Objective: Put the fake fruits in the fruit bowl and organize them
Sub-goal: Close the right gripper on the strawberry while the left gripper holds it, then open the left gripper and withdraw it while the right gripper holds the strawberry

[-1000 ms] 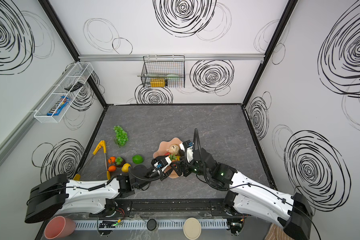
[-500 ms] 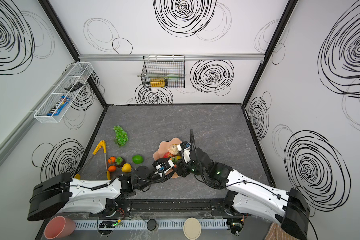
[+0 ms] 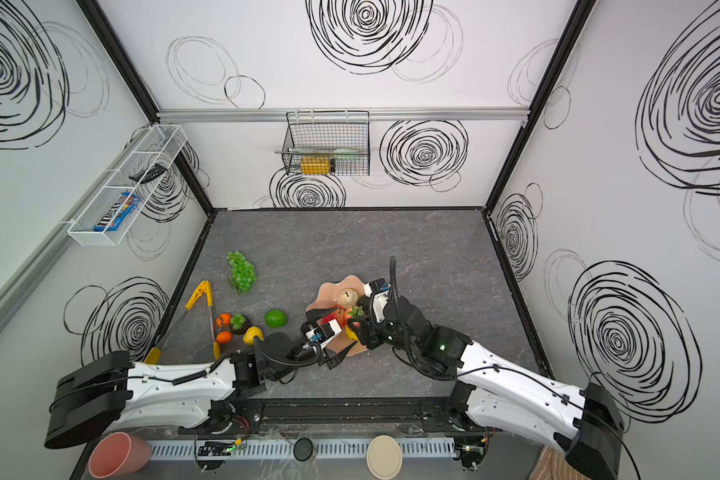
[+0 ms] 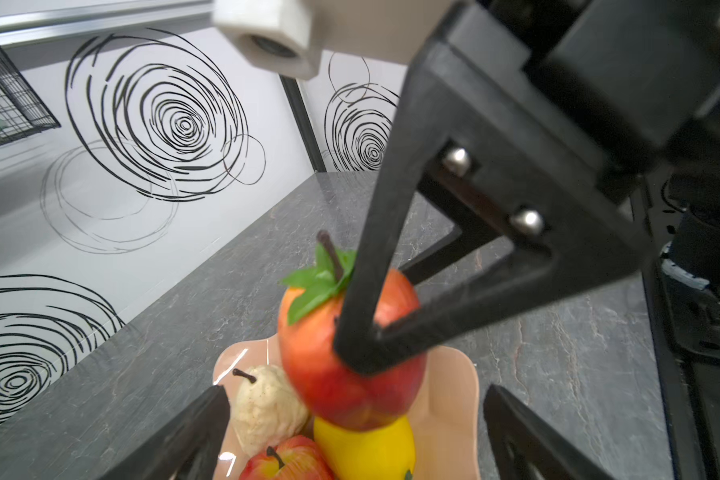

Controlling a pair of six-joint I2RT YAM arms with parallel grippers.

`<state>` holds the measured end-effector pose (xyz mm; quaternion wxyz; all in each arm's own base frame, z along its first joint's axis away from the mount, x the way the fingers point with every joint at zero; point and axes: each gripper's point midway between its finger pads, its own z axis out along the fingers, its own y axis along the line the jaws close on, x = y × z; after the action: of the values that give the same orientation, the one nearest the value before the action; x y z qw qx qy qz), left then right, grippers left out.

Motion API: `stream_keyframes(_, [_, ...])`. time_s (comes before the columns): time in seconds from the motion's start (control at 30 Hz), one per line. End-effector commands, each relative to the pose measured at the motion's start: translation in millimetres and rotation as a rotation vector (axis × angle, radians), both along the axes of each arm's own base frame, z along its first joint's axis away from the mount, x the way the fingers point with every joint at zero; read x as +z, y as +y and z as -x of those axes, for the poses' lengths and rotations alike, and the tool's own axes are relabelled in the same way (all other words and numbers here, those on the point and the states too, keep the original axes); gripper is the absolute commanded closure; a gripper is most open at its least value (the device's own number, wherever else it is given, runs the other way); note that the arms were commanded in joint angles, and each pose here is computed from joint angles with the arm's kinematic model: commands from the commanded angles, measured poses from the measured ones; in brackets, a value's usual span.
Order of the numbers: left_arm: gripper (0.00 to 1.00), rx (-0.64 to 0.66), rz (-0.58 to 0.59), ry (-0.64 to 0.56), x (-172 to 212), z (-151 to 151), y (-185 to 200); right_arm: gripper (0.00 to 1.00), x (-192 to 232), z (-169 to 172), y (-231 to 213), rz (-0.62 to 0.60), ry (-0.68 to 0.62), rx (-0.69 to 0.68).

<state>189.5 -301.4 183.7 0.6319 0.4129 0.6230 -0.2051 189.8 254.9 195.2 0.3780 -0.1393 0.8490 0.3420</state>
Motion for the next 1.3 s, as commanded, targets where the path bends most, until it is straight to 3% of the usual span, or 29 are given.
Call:
stream_keyframes(0.0, [0.01, 0.032, 0.138, -0.016, 28, -5, 15, 0.58, -10, -16, -32, -0.002, 0.030, -0.186])
stream_keyframes(0.23, [0.01, 0.136, 0.240, -0.035, 45, -16, 45, 0.60, -34, -24, -59, -0.089, 0.073, -0.388])
stream_keyframes(0.47, [0.01, 0.158, 0.268, -0.045, 51, -16, 53, 0.61, -64, -20, -63, -0.071, 0.146, -0.472])
stream_keyframes(1.27, [0.01, 0.168, 0.298, -0.052, 57, -13, 58, 0.57, -98, -14, -59, -0.058, 0.220, -0.562])
